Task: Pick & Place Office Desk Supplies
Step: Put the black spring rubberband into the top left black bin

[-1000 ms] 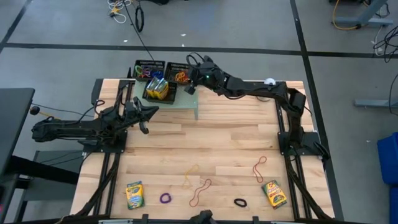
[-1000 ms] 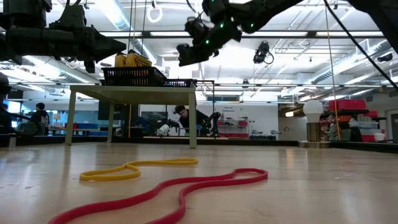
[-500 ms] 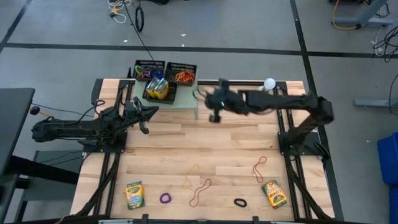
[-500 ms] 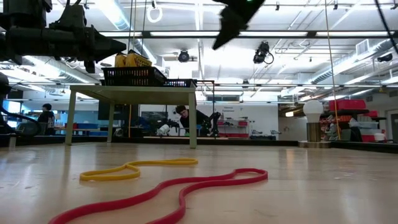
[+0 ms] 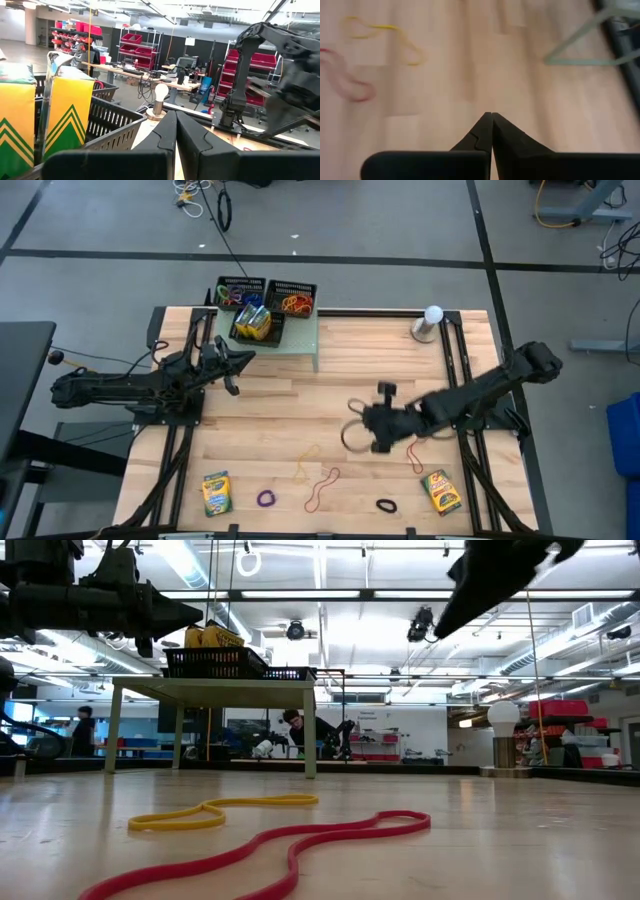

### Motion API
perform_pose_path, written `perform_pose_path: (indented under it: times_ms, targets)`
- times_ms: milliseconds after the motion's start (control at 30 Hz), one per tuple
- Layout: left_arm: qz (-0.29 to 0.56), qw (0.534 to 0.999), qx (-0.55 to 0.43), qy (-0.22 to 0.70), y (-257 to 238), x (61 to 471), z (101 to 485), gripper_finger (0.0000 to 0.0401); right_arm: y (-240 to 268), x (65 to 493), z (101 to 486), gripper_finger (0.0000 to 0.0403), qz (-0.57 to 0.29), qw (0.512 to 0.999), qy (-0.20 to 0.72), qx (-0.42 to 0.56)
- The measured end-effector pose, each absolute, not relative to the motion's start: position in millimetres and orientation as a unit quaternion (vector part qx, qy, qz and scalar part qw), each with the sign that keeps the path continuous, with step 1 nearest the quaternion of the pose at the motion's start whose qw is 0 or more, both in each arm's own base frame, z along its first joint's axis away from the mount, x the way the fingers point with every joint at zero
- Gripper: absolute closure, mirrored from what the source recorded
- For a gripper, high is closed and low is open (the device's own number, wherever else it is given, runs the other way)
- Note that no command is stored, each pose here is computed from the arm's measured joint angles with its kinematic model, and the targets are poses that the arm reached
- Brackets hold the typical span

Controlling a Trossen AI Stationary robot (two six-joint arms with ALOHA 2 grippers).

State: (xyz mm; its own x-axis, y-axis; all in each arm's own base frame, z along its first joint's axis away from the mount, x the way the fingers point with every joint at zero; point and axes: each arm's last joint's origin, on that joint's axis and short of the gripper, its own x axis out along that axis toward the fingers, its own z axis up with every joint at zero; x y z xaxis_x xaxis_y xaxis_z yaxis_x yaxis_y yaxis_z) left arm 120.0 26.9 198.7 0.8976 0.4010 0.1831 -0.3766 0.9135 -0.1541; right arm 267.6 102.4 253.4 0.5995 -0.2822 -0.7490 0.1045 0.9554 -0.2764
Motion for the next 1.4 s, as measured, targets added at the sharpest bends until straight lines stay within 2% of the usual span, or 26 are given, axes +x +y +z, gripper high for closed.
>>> perform_pose_path:
  times_ms: [367, 533, 667, 933, 1400]
  targets:
    - [0.2, 0.972, -0.057, -0.106, 26.9, 120.0, 198.8, 0.039, 192.2, 241.5, 220.8, 0.0359, -0.045, 0.892, 0.445, -0.067]
    - [0.2, 0.972, -0.057, -0.106, 26.9, 120.0, 198.8, 0.039, 235.8, 242.9, 208.2, 0.0349, -0.009, 0.885, 0.463, -0.053]
    - [0.2, 0.972, -0.057, -0.106, 26.9, 120.0, 198.8, 0.039, 258.3, 246.7, 200.5, 0.0322, 0.018, 0.871, 0.491, -0.016]
    - [0.2, 0.972, -0.057, -0.106, 26.9, 120.0, 198.7, 0.039, 266.7, 245.0, 179.8, 0.0267, 0.024, 0.829, 0.558, 0.032]
    - [0.2, 0.972, -0.057, -0.105, 27.0, 120.1, 198.6, 0.039, 272.8, 250.4, 140.0, 0.0266, 0.021, 0.789, 0.614, 0.029]
